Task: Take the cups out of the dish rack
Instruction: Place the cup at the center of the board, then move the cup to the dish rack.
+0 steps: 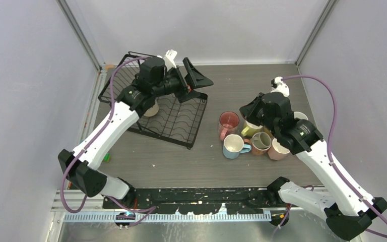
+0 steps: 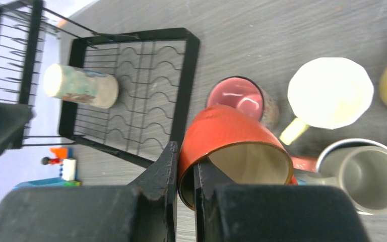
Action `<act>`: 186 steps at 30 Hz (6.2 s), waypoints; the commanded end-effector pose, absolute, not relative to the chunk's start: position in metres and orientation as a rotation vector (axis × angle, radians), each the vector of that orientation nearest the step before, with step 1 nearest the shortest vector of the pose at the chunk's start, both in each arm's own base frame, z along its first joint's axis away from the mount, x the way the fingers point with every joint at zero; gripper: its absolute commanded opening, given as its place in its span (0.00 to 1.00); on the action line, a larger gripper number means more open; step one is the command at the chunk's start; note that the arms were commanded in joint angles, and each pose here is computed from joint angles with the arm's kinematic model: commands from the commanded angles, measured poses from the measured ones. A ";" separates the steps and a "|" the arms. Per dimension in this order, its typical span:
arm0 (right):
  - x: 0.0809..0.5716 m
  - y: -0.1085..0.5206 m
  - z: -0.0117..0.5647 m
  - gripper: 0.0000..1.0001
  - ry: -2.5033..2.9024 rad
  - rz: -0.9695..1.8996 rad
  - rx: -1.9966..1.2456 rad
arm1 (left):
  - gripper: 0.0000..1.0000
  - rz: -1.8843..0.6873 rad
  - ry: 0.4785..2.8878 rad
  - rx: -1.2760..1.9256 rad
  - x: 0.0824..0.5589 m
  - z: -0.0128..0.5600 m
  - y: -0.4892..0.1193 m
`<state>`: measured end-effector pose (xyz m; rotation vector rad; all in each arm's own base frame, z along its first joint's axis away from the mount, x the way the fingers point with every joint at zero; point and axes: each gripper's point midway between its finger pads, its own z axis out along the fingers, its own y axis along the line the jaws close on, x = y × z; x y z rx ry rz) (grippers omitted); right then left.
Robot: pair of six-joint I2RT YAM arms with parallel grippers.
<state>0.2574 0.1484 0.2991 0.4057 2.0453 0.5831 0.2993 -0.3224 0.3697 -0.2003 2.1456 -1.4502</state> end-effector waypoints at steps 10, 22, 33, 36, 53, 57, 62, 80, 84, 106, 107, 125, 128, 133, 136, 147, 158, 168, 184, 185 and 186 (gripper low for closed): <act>0.289 0.108 0.267 0.01 2.149 0.375 0.527 | 1.00 -1.309 2.177 0.073 0.257 0.362 -0.305; 0.326 0.099 0.229 0.01 2.279 0.323 0.592 | 1.00 -1.328 2.202 0.125 0.242 0.350 -0.302; 0.333 0.088 0.201 0.01 2.382 0.199 0.625 | 1.00 -1.347 2.205 0.140 0.236 0.347 -0.302; 0.335 0.086 0.194 0.01 2.406 0.178 0.628 | 1.00 -1.346 2.200 0.143 0.236 0.347 -0.301; 0.351 0.080 0.160 0.01 2.489 0.115 0.652 | 1.00 -1.353 2.211 0.162 0.234 0.342 -0.302; 0.351 0.078 0.153 0.01 2.505 0.111 0.662 | 1.00 -1.352 2.217 0.162 0.234 0.340 -0.303; 0.350 0.078 0.145 0.01 2.520 0.110 0.666 | 1.00 -1.354 2.221 0.161 0.234 0.339 -0.303; 0.349 0.081 0.130 0.20 2.548 0.114 0.673 | 1.00 -1.351 2.240 0.151 0.237 0.331 -0.305; 0.349 0.081 0.126 0.23 2.555 0.111 0.674 | 1.00 -1.349 2.244 0.149 0.237 0.330 -0.306; 0.351 0.081 0.122 0.39 2.553 0.113 0.677 | 1.00 -1.335 2.262 0.135 0.239 0.324 -0.305; 0.351 0.081 0.123 0.40 2.550 0.113 0.677 | 1.00 -1.335 2.259 0.136 0.239 0.325 -0.305; 0.354 0.076 0.140 0.43 2.513 0.095 0.681 | 1.00 -1.330 2.260 0.137 0.240 0.325 -0.305; 0.354 0.076 0.144 0.43 2.506 0.093 0.679 | 1.00 -1.328 2.261 0.137 0.240 0.325 -0.305; 0.352 0.075 0.151 0.44 2.491 0.094 0.678 | 1.00 -1.325 2.261 0.137 0.240 0.325 -0.305; 0.351 0.074 0.156 0.44 2.480 0.094 0.679 | 1.00 -1.325 2.260 0.137 0.241 0.326 -0.305; 0.344 0.070 0.173 0.45 2.445 0.101 0.688 | 1.00 -1.314 2.255 0.142 0.241 0.327 -0.304; 0.335 0.071 0.212 0.51 2.371 0.168 0.676 | 1.00 -1.257 2.244 0.154 0.241 0.335 -0.296; 0.330 0.114 0.256 0.73 2.302 0.308 0.534 | 1.00 -1.037 2.233 0.120 0.248 0.338 -0.266; 0.360 0.262 0.236 0.93 2.377 0.532 0.258 | 1.00 -0.573 2.165 -0.034 0.276 0.359 -0.182; 0.362 0.266 0.231 0.92 2.388 0.527 0.253 | 1.00 -0.562 2.161 -0.045 0.278 0.361 -0.177; 0.365 0.270 0.226 0.93 2.396 0.523 0.247 | 1.00 -0.554 2.155 -0.055 0.279 0.363 -0.173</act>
